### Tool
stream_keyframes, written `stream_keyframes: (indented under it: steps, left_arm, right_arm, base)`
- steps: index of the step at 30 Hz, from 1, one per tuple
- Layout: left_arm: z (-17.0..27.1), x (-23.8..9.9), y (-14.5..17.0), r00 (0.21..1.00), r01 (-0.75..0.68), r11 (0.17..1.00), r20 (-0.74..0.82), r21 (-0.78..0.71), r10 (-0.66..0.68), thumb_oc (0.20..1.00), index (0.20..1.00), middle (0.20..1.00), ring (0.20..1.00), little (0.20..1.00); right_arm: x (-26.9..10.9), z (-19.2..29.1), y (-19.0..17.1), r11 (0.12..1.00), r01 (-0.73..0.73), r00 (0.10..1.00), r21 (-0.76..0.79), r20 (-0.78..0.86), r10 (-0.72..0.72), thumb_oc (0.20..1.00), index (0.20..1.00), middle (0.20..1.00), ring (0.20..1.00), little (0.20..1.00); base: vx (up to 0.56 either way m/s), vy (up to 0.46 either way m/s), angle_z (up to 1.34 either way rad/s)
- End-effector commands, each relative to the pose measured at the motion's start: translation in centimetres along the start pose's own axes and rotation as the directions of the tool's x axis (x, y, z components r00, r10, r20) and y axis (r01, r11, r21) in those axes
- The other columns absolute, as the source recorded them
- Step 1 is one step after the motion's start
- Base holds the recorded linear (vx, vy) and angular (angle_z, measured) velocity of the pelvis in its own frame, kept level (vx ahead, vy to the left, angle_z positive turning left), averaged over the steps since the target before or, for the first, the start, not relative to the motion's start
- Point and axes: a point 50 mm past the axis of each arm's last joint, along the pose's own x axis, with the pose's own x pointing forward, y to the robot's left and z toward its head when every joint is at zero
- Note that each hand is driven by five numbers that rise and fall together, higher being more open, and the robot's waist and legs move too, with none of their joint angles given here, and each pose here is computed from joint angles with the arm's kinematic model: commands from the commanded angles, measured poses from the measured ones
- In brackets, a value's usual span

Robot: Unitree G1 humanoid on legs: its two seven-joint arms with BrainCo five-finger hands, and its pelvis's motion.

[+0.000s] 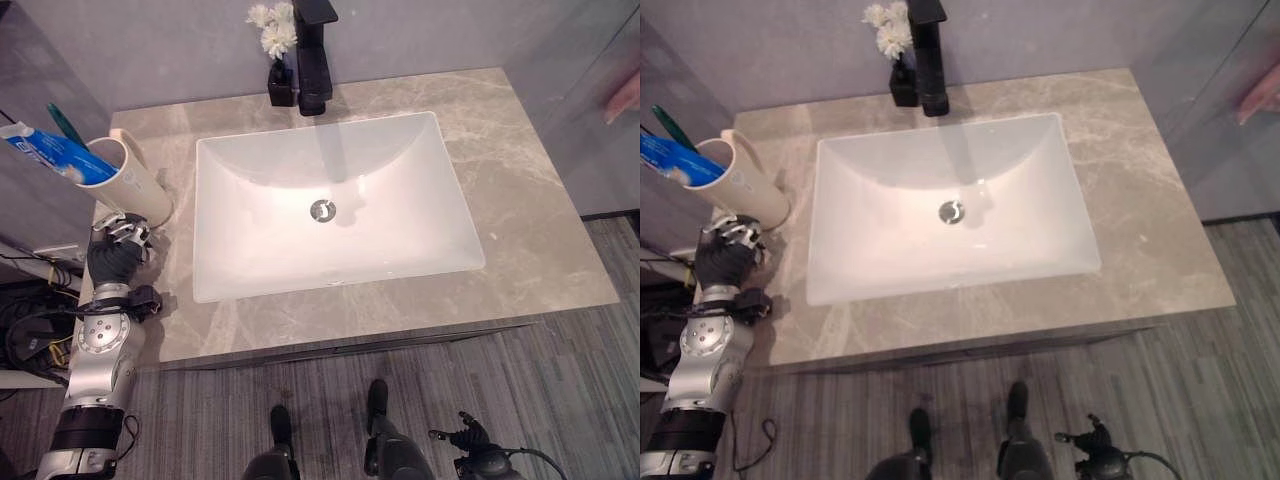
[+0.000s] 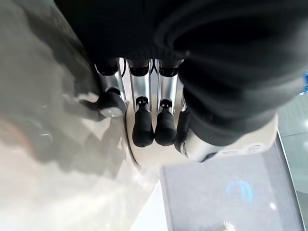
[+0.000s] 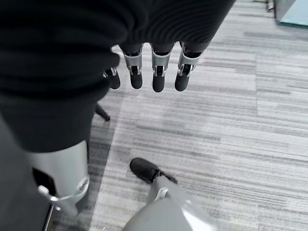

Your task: Put brush and paste in cup on sink, flatten towel.

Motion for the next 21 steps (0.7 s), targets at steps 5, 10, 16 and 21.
stream_keyframes:
  steps: [5,10,16,21]
  left_arm:
    - [-1.1,1.5,2.5,0.991,-0.107,0.987,-0.067,0.121,0.115,0.2,0.2,0.2,0.2,0.2]
    - [-0.8,2.1,2.9,0.988,-0.134,0.982,-0.056,0.136,0.142,0.2,0.2,0.2,0.2,0.2]
    - [-1.6,1.0,2.4,0.991,-0.104,0.987,-0.075,0.121,0.114,0.2,0.2,0.2,0.2,0.2]
    - [-2.8,-0.7,3.4,0.985,-0.104,0.986,-0.123,0.132,0.12,0.2,0.2,0.2,0.2,0.2]
  right_arm:
    - [-0.2,-0.6,1.0,0.998,-0.045,0.999,-0.032,-0.024,0.044,1.0,1.0,1.0,1.0,1.0]
    - [-0.3,-0.8,0.9,0.998,-0.048,0.999,-0.048,-0.024,0.047,1.0,1.0,1.0,1.0,1.0]
    - [-0.3,-0.9,1.1,0.998,-0.055,0.998,-0.041,-0.03,0.054,1.0,1.0,1.0,1.0,1.0]
    - [-0.4,-1.0,1.2,0.997,-0.066,0.998,-0.048,-0.026,0.065,1.0,1.0,1.0,1.0,1.0]
  base:
    - [0.0,-0.005,-0.15]
    - [0.01,-0.004,-0.07]
    - [0.03,-0.002,-0.07]
    - [0.01,0.006,0.0]
